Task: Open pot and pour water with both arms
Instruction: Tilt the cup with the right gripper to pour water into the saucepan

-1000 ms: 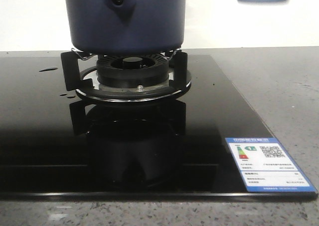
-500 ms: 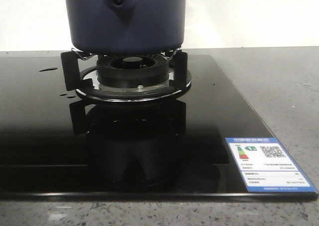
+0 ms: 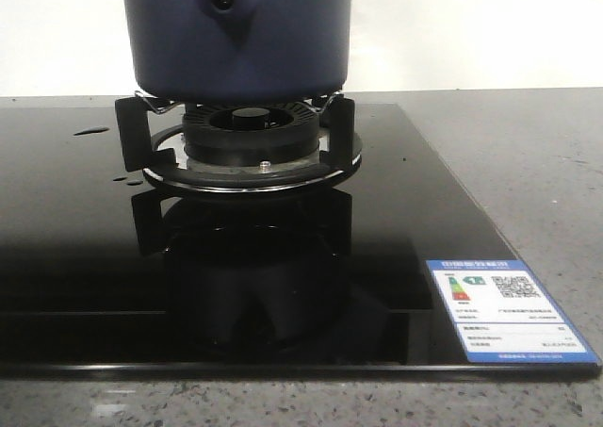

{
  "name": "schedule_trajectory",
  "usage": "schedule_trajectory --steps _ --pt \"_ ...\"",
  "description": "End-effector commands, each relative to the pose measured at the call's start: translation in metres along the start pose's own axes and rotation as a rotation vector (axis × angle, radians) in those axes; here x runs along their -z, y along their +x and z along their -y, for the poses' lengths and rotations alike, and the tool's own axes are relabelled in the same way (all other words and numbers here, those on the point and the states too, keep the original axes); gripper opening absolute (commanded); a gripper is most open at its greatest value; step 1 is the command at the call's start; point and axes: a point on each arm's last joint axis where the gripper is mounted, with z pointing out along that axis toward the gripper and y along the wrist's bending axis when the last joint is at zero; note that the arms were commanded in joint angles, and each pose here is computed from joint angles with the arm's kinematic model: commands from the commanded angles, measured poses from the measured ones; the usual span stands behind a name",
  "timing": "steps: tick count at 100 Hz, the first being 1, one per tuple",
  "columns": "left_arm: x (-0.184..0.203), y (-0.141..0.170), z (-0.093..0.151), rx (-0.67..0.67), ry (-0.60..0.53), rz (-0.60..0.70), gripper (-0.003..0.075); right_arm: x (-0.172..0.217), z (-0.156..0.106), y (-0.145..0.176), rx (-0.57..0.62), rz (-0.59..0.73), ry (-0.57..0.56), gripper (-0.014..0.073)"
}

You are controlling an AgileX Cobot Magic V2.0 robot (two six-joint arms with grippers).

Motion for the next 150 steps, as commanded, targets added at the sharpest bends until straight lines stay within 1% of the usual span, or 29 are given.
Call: schedule_trajectory --steps 1,34,56,68,90,113,123,136,145,150 --pt "0.007 -0.021 0.006 0.034 0.007 0.108 0.0292 0.019 0.013 -0.018 0.082 0.069 0.138 0.0099" --pt "0.007 -0.021 0.006 0.034 0.007 0.108 0.0292 0.007 0.026 -0.017 0.216 0.031 0.271 0.0099" --pt "0.007 -0.021 0.006 0.034 0.007 0.108 0.0292 0.008 0.033 -0.02 0.268 0.053 0.356 0.0099" --pt "0.007 -0.021 0.006 0.034 0.007 0.108 0.0293 0.007 0.034 -0.021 0.271 0.062 0.369 0.0099" --pt "0.007 -0.021 0.006 0.034 0.007 0.108 0.0292 -0.006 0.032 -0.019 0.295 0.04 0.352 0.0099" --pt "0.007 -0.021 0.006 0.034 0.007 0.108 0.0292 -0.022 0.025 -0.021 0.437 -0.012 0.355 0.0099" --pt "0.007 -0.021 0.006 0.034 0.007 0.108 0.0292 -0.028 0.023 -0.022 0.469 -0.013 0.36 0.0099" --pt "0.007 -0.021 0.006 0.034 0.007 0.108 0.0292 -0.029 0.023 -0.023 0.513 -0.028 0.375 0.0099" --pt "0.007 -0.021 0.006 0.034 0.007 0.108 0.0292 -0.028 0.025 -0.022 0.576 -0.059 0.394 0.0099" --pt "0.007 -0.021 0.006 0.034 0.007 0.108 0.0292 -0.028 0.026 -0.022 0.585 -0.057 0.403 0.0099"
